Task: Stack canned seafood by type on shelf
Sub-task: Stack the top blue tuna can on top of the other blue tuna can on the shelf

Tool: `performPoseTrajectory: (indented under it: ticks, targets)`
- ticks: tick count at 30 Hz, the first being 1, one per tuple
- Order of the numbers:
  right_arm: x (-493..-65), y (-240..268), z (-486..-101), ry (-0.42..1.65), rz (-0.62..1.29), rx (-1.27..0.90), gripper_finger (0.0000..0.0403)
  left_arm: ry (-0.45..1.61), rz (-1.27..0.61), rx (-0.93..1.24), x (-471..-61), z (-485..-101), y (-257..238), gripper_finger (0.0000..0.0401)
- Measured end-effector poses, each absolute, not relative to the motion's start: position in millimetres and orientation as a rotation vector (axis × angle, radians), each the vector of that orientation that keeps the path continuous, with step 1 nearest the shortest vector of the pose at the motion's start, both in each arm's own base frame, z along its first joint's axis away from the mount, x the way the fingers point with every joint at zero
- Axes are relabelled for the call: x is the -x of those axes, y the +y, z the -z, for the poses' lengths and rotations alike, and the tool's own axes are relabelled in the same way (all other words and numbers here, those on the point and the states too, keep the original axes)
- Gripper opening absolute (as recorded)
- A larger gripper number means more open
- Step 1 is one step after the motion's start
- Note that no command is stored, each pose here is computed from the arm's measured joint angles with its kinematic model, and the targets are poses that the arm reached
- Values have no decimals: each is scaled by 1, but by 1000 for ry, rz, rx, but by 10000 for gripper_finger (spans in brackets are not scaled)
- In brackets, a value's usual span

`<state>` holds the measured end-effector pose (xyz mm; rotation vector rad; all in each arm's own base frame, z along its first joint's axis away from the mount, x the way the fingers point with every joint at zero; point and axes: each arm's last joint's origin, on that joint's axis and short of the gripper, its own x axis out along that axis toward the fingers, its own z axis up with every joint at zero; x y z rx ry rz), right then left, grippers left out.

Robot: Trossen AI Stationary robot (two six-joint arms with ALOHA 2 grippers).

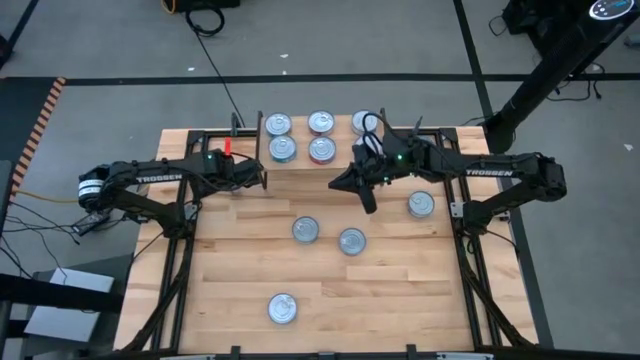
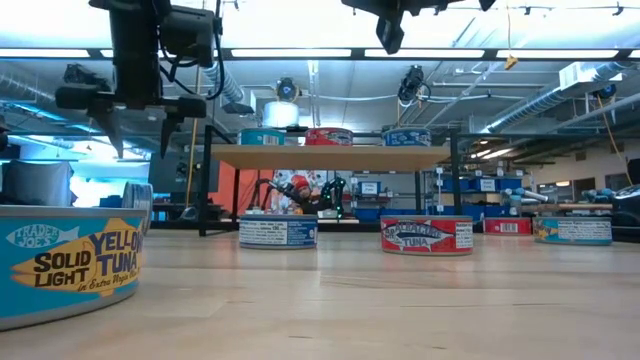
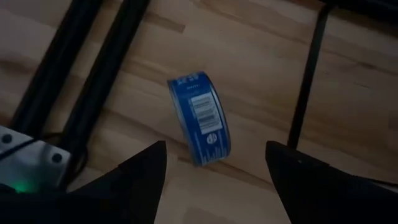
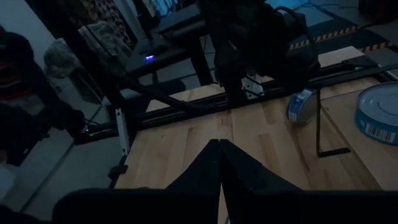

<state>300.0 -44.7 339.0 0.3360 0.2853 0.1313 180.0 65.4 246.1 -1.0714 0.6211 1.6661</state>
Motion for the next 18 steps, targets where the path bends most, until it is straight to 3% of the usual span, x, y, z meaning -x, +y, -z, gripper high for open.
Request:
performPoseTrajectory:
  ticks: [18]
  targets:
    - [-298, -53, -341, 271, -169, -347, 22, 533, -1747, 1176, -177, -246, 74, 278]
